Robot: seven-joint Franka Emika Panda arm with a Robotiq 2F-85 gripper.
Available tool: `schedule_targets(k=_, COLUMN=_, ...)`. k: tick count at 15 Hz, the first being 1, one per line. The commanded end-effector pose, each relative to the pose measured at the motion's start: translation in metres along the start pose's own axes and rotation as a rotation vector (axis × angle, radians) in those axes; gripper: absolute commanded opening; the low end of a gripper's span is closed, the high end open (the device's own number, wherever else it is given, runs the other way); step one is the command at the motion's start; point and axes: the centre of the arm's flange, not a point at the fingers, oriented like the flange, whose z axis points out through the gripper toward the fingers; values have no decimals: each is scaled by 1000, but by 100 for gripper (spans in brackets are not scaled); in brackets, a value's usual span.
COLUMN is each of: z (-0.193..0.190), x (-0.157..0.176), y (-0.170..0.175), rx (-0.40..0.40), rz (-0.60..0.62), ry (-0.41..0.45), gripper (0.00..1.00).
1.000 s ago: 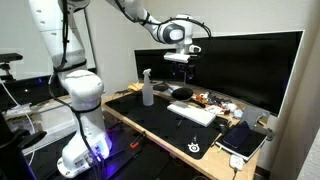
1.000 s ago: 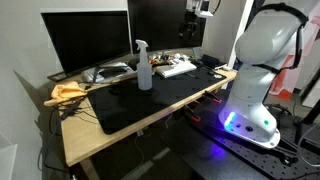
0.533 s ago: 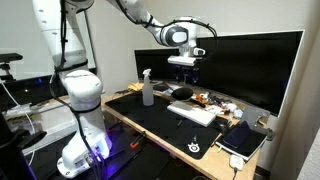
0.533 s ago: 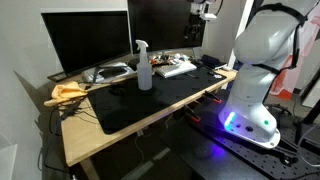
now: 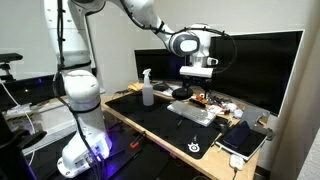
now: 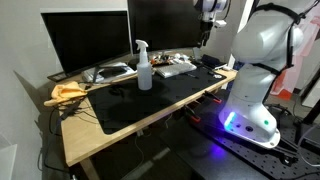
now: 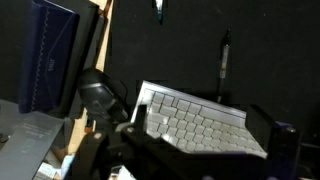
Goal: Put the mouse and the small thing that is next to it on the right side of the spray bottle
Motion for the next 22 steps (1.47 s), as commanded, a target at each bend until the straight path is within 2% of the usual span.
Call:
schedule_targets(k=1, z=19, x=7, y=44, rx=5, rz=-45, ry=-13, gripper=100)
schedule_targets(k=3, z=24, x=19, y=58, rx=16, rz=-47, ry=-23, gripper=100)
schedule_targets(k=6, z=28, x=39, y=77, rx=-13, rz=-62, ry=-48, gripper=100)
schedule_targets(k=9, z=28, x=59, y=84, rx=-28, rz=-45, ry=-64, gripper=100)
schedule_targets(k=10, z=34, x=43, y=69, rx=-33, rz=-56, ry=-47, gripper=100)
schedule_targets(k=14, z=36, x=54, y=76, rx=-38, rz=-62, ry=-53, gripper=100)
schedule_targets(k=15, z=39, x=54, y=75, rx=-59, rz=-78, ry=-40, gripper=100)
schedule_targets(k=22, z=67, x=54, y=90, rx=-75, rz=-182, ry=-43, gripper=100)
